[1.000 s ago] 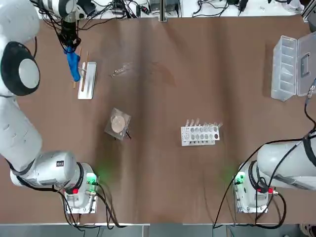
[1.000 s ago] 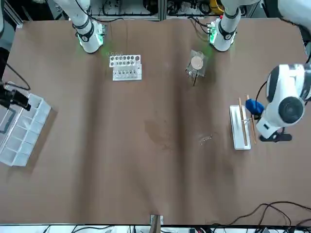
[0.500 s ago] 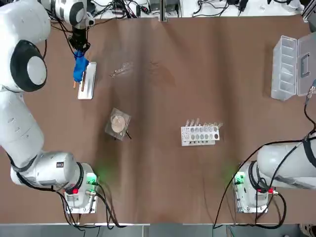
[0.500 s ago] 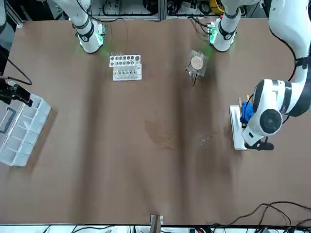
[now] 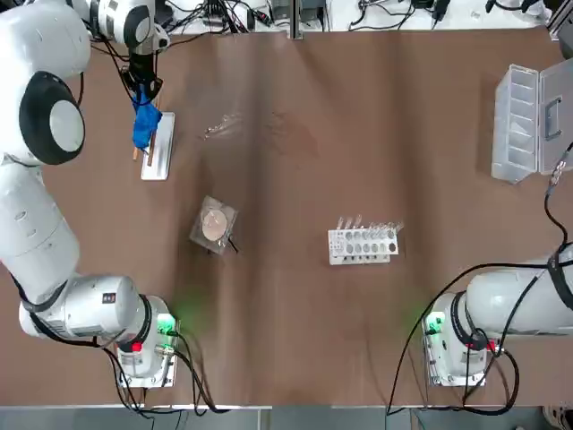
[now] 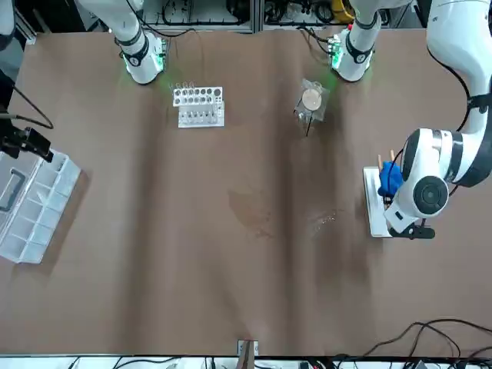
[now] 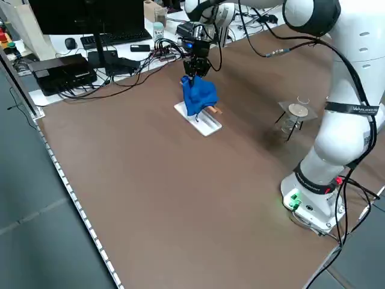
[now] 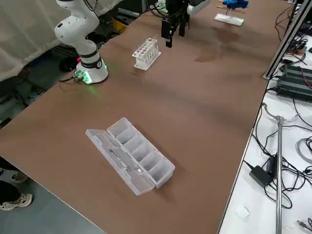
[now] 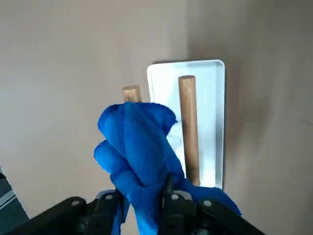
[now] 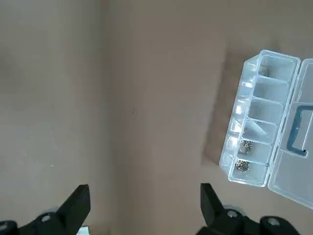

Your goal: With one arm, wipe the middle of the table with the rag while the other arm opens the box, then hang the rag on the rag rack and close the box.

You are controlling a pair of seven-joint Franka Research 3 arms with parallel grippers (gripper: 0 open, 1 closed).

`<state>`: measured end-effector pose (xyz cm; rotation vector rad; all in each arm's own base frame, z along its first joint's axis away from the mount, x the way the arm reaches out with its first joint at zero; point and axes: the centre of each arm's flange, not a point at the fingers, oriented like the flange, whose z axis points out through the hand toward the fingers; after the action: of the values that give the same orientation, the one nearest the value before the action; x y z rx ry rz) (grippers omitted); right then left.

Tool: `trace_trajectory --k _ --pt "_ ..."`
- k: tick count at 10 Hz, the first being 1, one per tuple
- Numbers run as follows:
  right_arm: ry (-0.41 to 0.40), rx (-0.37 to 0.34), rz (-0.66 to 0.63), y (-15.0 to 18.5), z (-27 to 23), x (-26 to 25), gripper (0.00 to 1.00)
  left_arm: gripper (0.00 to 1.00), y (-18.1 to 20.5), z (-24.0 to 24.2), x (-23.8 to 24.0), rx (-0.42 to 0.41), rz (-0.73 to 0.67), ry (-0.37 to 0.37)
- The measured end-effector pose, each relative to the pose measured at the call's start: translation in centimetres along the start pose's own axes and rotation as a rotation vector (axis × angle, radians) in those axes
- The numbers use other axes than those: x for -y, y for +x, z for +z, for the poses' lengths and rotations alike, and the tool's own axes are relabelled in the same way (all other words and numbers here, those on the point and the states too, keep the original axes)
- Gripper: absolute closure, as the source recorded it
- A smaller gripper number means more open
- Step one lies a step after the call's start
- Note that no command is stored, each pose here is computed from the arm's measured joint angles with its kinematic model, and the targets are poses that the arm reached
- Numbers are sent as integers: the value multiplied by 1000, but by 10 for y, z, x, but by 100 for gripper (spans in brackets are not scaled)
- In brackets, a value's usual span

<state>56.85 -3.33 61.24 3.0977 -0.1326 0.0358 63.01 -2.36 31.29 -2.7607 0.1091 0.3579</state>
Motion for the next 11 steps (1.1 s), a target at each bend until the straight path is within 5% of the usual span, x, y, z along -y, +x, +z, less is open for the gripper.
trace_trajectory --k 4,8,11 --pt "0 8 0 -2 -1 0 0 59 0 3 7 4 -8 -3" --pt "0 11 -10 -3 0 5 0 7 3 -2 6 -22 -8 -7" --pt "0 12 -10 -3 0 6 0 5 4 -6 7 -33 -11 -9"
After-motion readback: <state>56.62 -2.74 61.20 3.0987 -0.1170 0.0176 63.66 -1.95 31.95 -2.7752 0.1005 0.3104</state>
